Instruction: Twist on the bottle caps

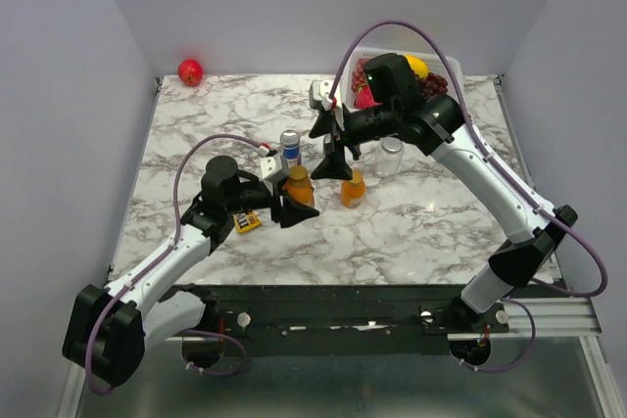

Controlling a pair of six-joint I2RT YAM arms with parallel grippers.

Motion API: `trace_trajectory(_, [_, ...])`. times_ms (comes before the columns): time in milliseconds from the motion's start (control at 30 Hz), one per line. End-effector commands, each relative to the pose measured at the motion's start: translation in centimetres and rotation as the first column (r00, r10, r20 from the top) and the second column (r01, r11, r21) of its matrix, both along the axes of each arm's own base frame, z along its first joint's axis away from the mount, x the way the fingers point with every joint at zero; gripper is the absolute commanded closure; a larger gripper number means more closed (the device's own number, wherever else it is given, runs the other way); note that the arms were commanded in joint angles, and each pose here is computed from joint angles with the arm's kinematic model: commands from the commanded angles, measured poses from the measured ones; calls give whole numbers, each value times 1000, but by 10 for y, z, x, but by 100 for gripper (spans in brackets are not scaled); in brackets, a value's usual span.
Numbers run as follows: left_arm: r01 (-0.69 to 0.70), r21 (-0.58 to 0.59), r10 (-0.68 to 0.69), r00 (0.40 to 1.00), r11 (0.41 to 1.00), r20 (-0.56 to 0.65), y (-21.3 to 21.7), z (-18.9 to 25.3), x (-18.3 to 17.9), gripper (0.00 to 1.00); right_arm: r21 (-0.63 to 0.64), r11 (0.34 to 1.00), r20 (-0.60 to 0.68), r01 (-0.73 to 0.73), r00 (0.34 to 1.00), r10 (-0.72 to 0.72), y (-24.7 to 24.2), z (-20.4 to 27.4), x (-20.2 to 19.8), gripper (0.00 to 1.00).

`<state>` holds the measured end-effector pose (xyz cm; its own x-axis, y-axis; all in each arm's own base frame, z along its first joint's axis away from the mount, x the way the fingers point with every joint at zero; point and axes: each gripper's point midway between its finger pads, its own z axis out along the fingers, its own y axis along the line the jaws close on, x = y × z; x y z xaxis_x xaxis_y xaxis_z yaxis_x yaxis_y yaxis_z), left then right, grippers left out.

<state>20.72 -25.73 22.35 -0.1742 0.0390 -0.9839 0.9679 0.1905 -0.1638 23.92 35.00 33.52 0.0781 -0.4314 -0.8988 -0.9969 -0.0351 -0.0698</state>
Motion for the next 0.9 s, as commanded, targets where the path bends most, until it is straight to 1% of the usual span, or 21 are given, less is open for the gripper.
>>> trace_trajectory(0, [68,6,-68,998,998,12,-7,5,-9,100,105,981,-58,-165,984,171,24,21,-21,0])
trace_trajectory(33, [71,8,-71,997,997,10,-7,4,-9,100,118,971,-92,-208,971,220,27,18,-30,0])
trace_trajectory(133, [70,11,-71,997,997,16,-8,6,-7,100,122,954,-119,-273,951,287,33,11,-48,0])
trace_trajectory(233, [69,12,-69,997,998,18,-8,7,-6,100,104,948,-150,-300,938,313,38,0,-61,0])
trace_trajectory(300, [64,9,-65,998,998,23,-8,8,-5,100,100,951,-176,-291,936,305,38,-4,-63,0])
trace_trajectory(500, [59,1,-59,998,998,35,-8,11,-4,100,60,967,-158,-247,954,254,39,-15,-51,0])
trace_trajectory(867, [57,1,-57,997,998,45,-7,13,-4,100,9,978,-152,-209,966,208,36,-31,-45,0])
